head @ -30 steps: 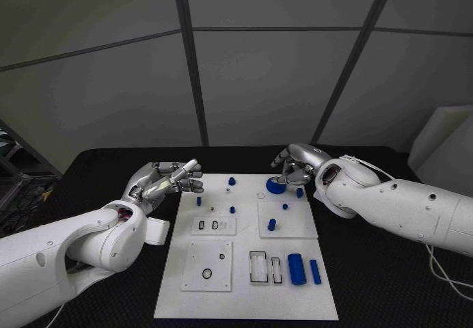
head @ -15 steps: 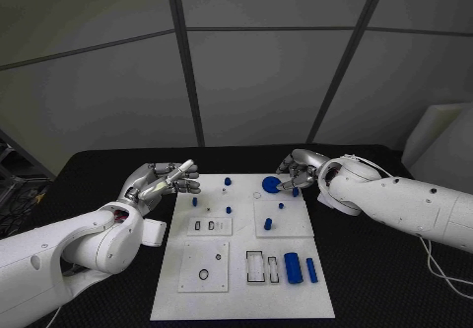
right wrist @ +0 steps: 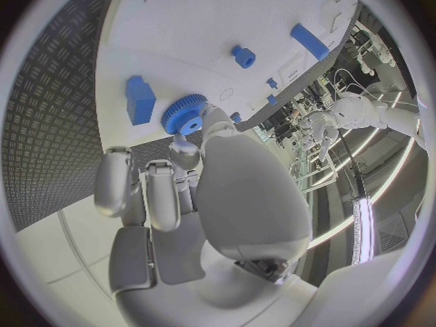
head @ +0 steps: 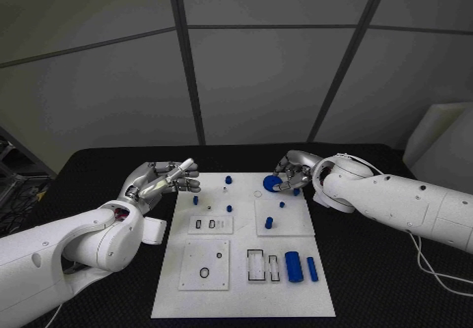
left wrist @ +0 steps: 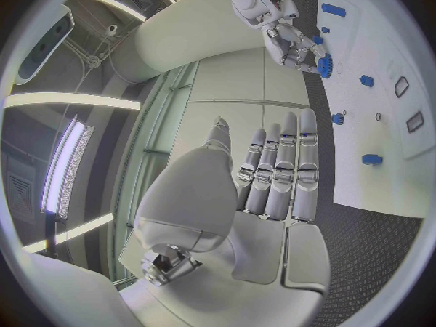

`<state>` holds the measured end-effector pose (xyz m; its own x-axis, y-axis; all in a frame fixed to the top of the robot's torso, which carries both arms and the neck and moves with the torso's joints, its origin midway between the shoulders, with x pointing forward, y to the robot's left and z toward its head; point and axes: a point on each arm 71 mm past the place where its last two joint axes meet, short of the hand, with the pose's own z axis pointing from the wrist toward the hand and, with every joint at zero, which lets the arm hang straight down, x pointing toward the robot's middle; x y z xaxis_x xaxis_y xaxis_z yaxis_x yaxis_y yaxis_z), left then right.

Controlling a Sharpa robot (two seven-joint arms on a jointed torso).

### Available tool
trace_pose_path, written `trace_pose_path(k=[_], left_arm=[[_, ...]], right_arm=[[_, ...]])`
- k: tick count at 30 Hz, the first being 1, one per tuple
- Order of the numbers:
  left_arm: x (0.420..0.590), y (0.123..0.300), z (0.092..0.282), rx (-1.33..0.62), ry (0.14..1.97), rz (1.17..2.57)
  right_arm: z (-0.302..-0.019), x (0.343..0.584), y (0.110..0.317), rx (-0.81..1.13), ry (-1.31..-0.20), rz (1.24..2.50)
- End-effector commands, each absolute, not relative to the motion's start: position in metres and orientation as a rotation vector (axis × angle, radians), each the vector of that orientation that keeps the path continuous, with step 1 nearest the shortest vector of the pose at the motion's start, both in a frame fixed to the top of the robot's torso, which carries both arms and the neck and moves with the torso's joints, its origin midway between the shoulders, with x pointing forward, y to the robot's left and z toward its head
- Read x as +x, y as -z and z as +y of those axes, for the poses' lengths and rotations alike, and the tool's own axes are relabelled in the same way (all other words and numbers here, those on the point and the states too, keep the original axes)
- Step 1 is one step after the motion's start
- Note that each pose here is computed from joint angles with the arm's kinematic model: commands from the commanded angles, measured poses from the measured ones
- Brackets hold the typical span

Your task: Assemble the parts on the task board

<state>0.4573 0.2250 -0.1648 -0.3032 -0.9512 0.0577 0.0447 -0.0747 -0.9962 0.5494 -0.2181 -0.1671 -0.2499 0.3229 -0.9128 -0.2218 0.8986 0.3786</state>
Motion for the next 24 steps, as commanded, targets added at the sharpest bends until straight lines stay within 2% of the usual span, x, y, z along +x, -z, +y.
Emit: trace_pose_path(k=[1, 13, 24], left_arm=[[0.457, 0.164, 0.224, -1.053, 1.524, 1.361], [0.458, 0.164, 0.225, -1.054, 1.521, 1.361], [0.458, 0.165, 0.225, -1.056, 1.528, 1.368]], right_arm=[[-0.218, 0.55, 0.168, 0.079, -0.503, 1.773], [-0.215, 0.552, 0.168, 0.043, -0.472, 1.773], [-0.206, 0.553, 0.166, -0.053, -0.397, 1.727]])
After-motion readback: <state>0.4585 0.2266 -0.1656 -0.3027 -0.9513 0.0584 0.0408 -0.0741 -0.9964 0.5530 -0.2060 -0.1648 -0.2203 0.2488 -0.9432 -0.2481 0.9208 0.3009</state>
